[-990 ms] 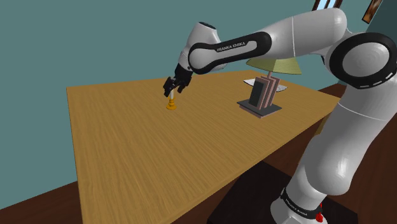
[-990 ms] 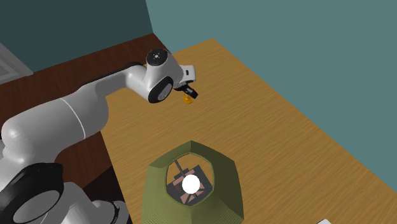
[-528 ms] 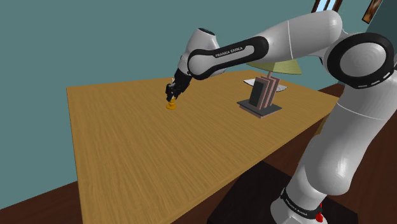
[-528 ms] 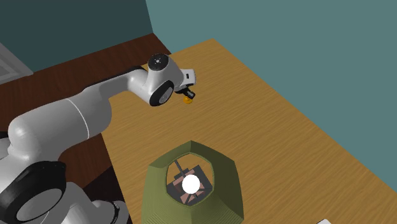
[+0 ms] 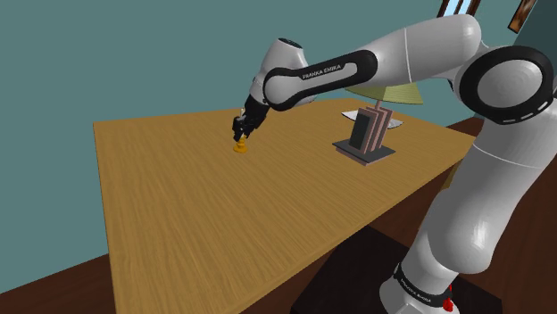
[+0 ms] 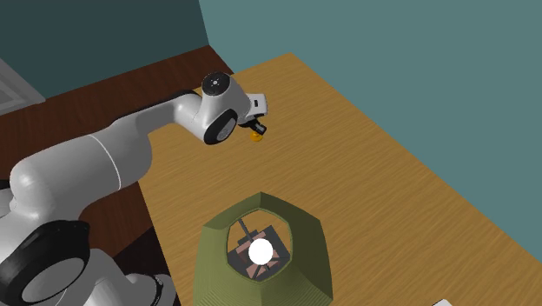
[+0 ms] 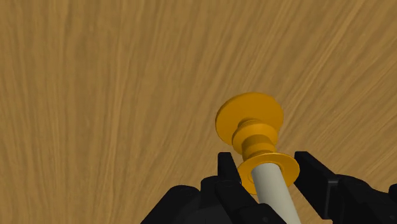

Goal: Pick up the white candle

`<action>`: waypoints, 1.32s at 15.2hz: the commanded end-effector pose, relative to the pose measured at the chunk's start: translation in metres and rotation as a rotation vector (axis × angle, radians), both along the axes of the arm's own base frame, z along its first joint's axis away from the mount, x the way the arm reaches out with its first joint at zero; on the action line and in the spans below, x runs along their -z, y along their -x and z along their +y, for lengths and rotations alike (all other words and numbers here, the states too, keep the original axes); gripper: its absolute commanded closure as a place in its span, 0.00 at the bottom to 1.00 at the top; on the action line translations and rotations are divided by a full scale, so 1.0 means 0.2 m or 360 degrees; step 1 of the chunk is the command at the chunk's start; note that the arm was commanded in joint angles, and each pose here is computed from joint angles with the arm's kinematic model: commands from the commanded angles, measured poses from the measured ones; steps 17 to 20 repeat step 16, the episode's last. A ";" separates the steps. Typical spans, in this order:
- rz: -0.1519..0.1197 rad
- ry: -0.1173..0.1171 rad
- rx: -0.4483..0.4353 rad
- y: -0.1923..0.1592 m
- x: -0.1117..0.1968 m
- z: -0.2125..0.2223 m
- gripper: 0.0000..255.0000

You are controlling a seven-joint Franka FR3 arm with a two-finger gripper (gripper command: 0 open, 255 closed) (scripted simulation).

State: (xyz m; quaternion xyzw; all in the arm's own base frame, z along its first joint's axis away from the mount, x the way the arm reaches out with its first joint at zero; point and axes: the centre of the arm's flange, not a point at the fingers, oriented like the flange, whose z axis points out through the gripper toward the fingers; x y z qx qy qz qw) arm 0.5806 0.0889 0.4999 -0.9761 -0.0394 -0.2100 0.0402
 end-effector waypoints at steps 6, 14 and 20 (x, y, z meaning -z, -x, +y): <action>0.0000 0.0000 0.0000 0.00 -0.17 0.00 1.00; 0.0000 0.0000 0.0000 0.00 -0.38 0.00 1.00; 0.0000 0.0000 0.0000 0.00 -0.39 0.00 1.00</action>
